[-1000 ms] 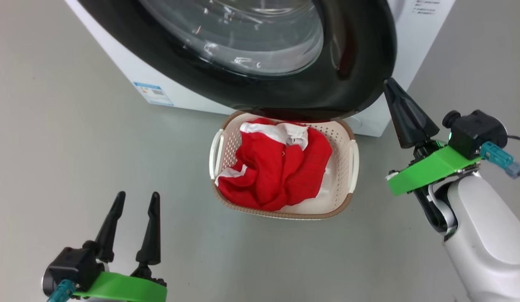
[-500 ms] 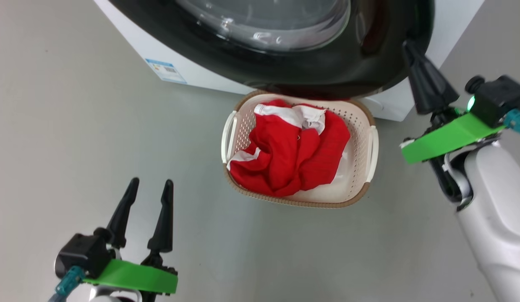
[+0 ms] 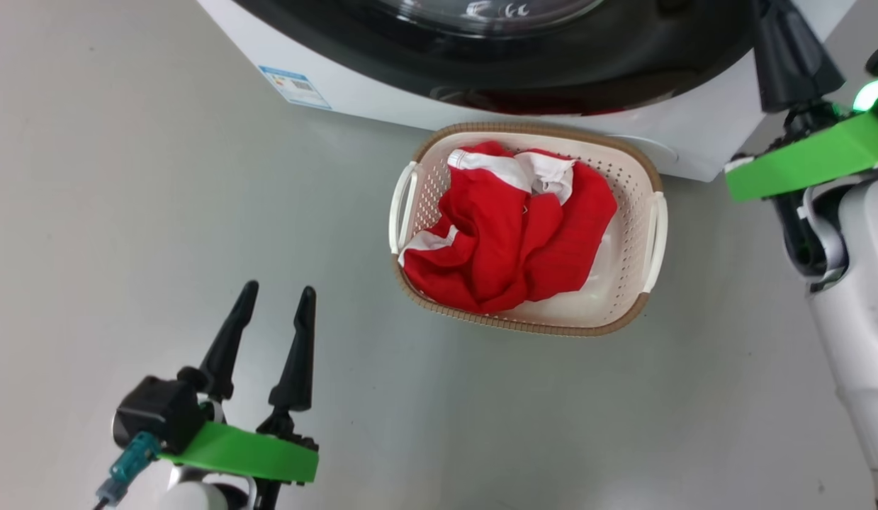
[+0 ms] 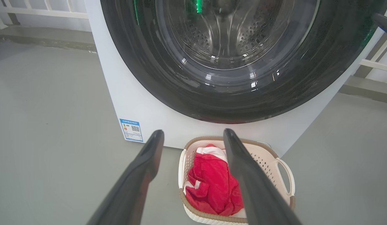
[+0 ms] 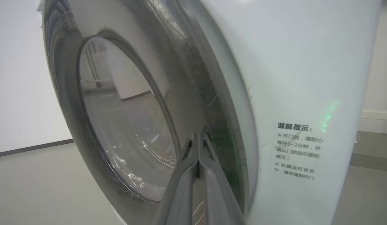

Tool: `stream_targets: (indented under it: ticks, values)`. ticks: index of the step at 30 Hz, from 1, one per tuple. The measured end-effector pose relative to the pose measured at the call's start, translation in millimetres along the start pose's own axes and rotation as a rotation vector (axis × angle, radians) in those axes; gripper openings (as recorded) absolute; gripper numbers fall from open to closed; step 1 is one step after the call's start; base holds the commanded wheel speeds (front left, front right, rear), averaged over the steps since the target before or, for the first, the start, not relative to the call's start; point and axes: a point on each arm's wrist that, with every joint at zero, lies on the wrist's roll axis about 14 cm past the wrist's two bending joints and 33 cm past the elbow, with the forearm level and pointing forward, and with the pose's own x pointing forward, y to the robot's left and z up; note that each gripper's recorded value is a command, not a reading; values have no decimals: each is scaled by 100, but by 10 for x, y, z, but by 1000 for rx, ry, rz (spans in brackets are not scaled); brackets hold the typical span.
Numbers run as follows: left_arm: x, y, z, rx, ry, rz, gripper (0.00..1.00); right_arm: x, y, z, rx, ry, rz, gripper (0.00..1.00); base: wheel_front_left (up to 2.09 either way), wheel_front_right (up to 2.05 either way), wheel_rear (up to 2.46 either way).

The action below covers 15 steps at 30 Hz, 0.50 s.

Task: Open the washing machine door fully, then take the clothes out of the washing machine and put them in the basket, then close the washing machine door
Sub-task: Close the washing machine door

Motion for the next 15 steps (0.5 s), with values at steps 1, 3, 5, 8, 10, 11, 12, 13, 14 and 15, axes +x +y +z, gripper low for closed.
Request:
stream_targets:
  ticks: [1,3,5,8,10,11,12,13,14,15]
  values:
    - [19,-6,12,1,-4,-2,100,18,-13,10,1,-6,-2,0,0,0,0]
    - [32,-5,5,0,-2,-2,100,43,-35,14,6,-13,-4,0,0,0,0]
    - [34,-5,-3,-3,0,-1,100,48,-40,6,10,-14,-5,0,0,0,0]
    - [42,0,-27,-1,7,0,100,76,-62,9,22,-24,-14,0,0,0,0]
    - [65,-11,-21,0,4,-3,100,77,-81,9,35,-30,-25,0,0,0,0]
    - [83,-18,-10,0,1,-6,100,77,-78,5,37,-31,-27,0,0,0,0]
    - [93,-25,-6,0,-1,-8,100,76,-78,6,37,-33,-27,0,0,0,0]
    - [96,-30,-9,-1,-1,-9,100,75,-78,8,34,-33,-27,0,0,0,0]
    - [97,-34,-10,-2,0,-10,100,73,-78,11,30,-33,-26,0,0,0,0]
    - [97,-38,-9,-2,-1,-11,100,71,-78,18,28,-34,-26,0,0,0,0]
